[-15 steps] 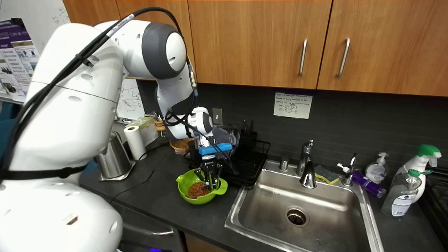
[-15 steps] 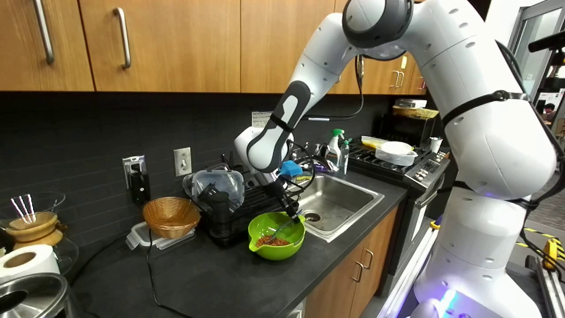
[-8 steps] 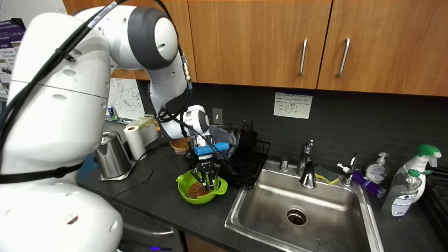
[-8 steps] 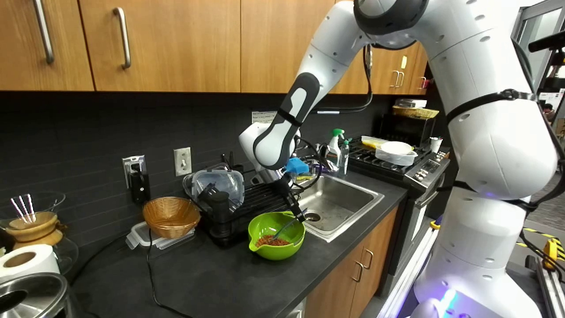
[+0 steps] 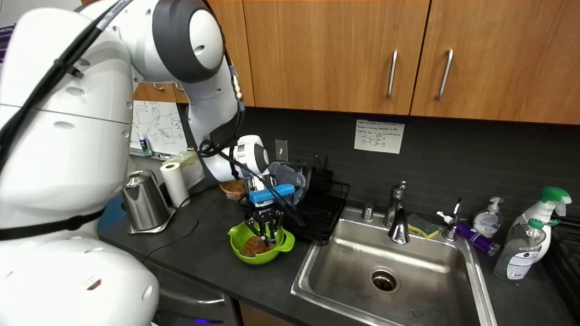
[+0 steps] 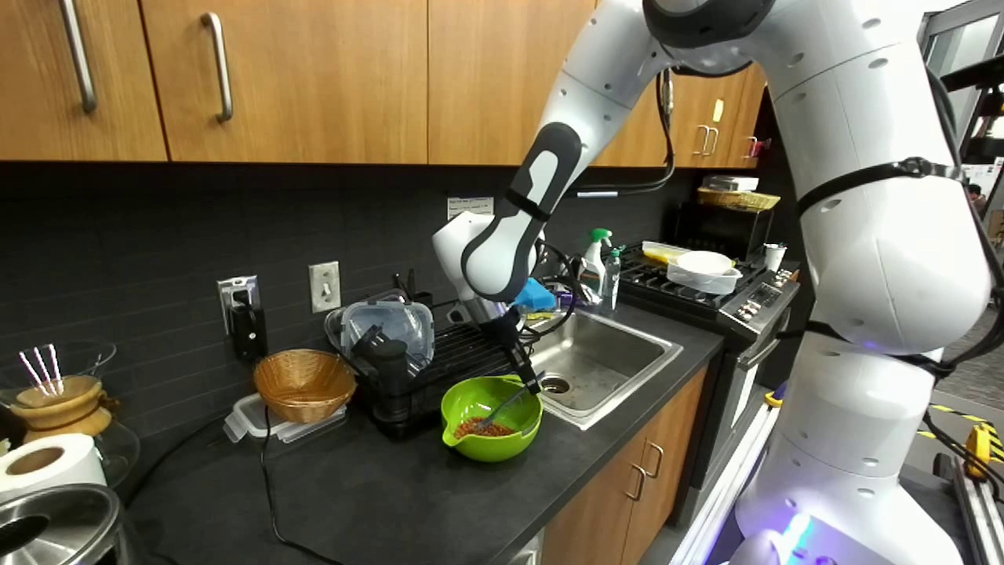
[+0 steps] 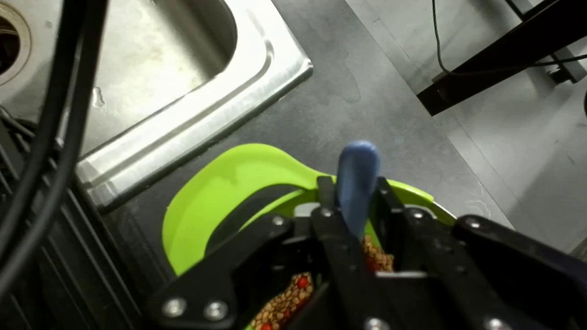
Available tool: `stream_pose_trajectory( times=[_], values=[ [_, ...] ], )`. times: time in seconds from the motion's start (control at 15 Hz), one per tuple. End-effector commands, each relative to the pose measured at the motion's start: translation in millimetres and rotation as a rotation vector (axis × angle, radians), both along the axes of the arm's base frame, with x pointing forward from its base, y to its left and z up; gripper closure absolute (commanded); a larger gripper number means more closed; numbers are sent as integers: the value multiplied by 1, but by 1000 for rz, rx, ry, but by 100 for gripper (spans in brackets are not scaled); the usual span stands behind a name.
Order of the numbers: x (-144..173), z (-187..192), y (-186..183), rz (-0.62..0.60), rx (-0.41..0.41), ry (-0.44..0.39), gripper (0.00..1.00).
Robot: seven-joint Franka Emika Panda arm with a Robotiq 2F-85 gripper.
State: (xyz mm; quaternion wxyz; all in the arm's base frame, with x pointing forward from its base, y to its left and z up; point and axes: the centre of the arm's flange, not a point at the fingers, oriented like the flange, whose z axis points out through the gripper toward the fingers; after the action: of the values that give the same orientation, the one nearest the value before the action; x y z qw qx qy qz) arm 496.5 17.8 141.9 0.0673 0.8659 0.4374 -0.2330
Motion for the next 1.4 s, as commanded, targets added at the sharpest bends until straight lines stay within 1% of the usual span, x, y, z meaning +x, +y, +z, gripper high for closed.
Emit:
stream_pose_trajectory(
  times=[0.0,0.27,0.4,0.47,0.6,0.8,0.87,0.93,1.07,1.33],
  values=[
    [-11,8,-2,3,-18,-47,45],
    [-14,8,-5,-3,-13,-64,18],
    [-19,10,-7,-6,-6,-94,4],
    [-23,12,-7,-5,-2,-124,1],
    [-33,15,-7,1,20,-216,0],
    [-48,12,-9,-6,105,-383,0],
    [-54,9,-10,-16,139,-422,0],
    [-60,8,-12,-26,157,-452,0],
    [-73,5,-17,-51,179,-482,0],
    [-107,15,-17,-92,170,-530,0]
  ],
)
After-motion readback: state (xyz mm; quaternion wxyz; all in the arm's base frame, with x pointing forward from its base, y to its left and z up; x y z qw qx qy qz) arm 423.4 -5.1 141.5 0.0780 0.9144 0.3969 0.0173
